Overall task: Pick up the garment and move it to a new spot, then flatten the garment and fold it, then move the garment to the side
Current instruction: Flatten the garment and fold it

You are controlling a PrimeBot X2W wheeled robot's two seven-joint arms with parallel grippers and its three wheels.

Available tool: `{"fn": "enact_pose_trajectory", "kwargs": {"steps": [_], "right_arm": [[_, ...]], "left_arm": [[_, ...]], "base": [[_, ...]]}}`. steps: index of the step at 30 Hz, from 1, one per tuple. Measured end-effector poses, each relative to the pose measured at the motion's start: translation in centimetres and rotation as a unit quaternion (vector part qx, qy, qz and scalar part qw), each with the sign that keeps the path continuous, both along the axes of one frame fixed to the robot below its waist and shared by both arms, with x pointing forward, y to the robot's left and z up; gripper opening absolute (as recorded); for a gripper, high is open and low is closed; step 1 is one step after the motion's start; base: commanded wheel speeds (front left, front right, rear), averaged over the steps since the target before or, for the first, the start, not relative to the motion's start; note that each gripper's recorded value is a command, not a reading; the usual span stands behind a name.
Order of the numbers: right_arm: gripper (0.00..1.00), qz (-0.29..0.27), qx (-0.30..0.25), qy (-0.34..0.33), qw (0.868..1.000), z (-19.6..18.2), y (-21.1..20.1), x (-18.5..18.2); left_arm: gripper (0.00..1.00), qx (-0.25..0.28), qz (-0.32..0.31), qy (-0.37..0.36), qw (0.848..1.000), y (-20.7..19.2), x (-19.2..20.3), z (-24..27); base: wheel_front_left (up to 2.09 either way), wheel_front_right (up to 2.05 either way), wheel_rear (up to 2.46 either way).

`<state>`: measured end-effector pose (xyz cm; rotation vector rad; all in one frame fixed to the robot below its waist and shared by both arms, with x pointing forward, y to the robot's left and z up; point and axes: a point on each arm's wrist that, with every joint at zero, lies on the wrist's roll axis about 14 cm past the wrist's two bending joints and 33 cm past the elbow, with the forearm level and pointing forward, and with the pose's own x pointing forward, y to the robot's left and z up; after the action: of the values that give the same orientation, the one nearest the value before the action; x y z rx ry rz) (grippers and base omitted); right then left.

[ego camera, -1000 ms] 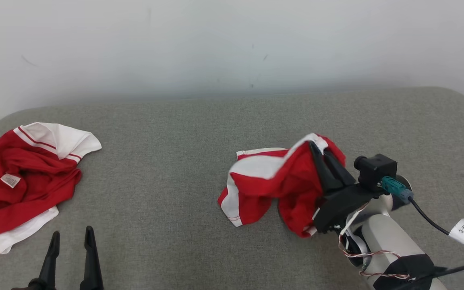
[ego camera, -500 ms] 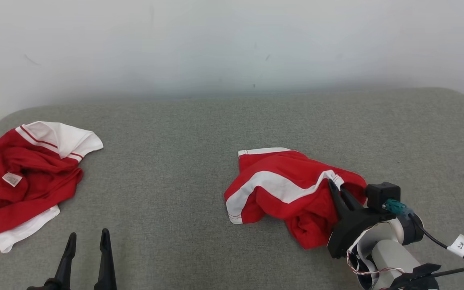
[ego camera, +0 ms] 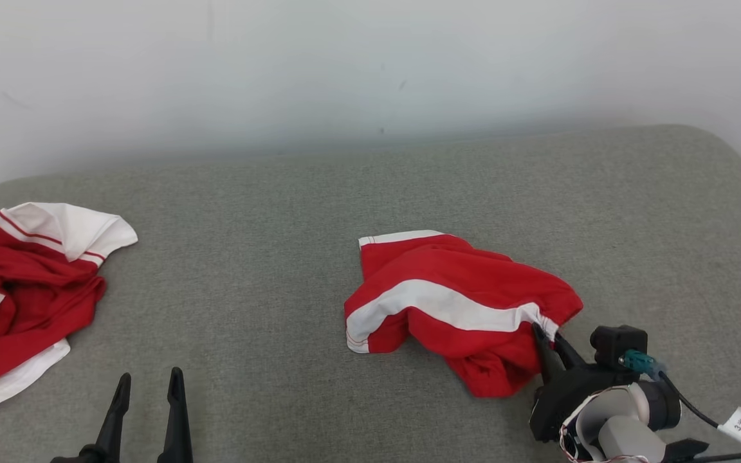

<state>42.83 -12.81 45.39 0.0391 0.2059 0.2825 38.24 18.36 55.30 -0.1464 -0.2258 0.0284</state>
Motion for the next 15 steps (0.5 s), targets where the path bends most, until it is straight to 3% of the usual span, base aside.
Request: {"fn": "enact_pose_trajectory", "kwargs": {"steps": [1,15], "right_arm": [[1.00,-0.004,0.006,0.003,1.000,-0.2,-0.1,-0.2],[1.00,-0.037,0.047,-0.047,0.997,1.6,-1.9,-2.0]], "left_arm": [[1.00,0.000,-0.002,0.000,1.000,-0.2,0.1,0.0],[1.00,-0.005,-0.031,0.005,1.000,-1.9,1.1,-0.4]], "base": [[0.00,0.00,0.00],[0.00,0.00,0.00]]}}
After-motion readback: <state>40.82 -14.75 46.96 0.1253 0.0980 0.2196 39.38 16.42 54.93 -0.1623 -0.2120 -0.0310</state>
